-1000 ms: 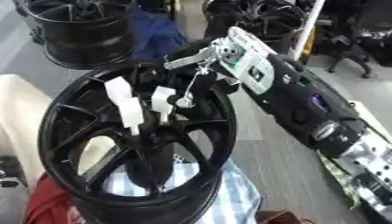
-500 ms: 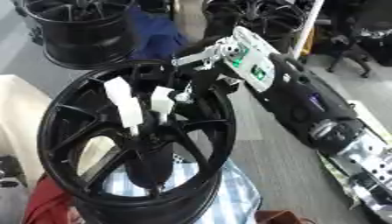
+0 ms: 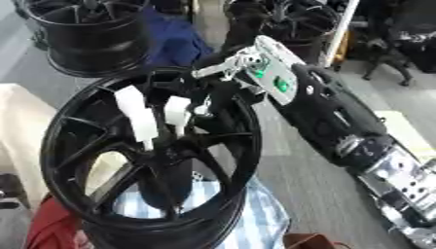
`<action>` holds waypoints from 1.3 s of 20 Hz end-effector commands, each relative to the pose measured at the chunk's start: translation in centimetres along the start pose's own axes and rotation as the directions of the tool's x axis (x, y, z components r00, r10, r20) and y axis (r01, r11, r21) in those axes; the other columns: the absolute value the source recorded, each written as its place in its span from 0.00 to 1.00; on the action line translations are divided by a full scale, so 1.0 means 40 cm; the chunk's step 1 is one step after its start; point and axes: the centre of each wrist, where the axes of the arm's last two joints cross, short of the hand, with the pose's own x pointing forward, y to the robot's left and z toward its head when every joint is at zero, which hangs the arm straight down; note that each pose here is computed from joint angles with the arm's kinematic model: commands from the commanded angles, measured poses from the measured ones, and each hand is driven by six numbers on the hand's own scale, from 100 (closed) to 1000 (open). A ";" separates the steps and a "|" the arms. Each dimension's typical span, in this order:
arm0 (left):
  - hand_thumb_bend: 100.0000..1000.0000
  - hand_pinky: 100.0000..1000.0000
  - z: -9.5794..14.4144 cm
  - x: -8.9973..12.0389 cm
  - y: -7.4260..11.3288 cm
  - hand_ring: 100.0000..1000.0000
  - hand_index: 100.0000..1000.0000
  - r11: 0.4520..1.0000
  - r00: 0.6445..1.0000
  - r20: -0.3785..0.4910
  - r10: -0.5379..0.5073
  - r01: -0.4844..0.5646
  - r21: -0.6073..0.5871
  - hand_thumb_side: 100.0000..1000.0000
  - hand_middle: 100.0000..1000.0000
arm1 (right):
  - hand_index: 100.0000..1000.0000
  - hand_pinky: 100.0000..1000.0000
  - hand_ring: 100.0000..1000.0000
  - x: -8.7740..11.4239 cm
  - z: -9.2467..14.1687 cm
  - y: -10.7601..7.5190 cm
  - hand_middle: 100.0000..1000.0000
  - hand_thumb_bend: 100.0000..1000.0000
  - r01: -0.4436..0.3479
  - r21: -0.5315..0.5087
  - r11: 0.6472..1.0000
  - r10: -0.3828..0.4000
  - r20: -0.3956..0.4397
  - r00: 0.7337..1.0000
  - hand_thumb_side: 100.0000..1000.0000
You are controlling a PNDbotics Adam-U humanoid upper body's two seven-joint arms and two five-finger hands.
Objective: Pull the pin out of the wheel hub.
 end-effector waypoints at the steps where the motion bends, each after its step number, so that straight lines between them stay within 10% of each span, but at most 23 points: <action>1: 0.00 0.61 -0.010 0.025 0.012 0.68 0.82 1.000 0.999 0.031 -0.022 0.021 0.003 0.48 0.66 | 0.99 0.78 0.86 -0.004 0.020 -0.027 0.87 0.00 -0.069 0.038 0.997 0.068 0.028 0.997 0.46; 12: 0.00 0.61 -0.005 0.020 0.016 0.68 0.82 1.000 0.999 0.023 -0.025 0.025 0.008 0.48 0.66 | 0.98 0.76 0.84 0.019 0.069 -0.076 0.86 0.06 -0.063 -0.037 0.997 0.064 0.044 0.997 0.58; 26: 0.00 0.61 -0.009 0.022 0.011 0.68 0.82 1.000 0.999 0.027 -0.024 0.024 0.000 0.48 0.66 | 0.97 0.75 0.83 0.044 -0.004 -0.052 0.84 0.06 -0.081 0.020 0.996 0.080 0.064 0.995 0.60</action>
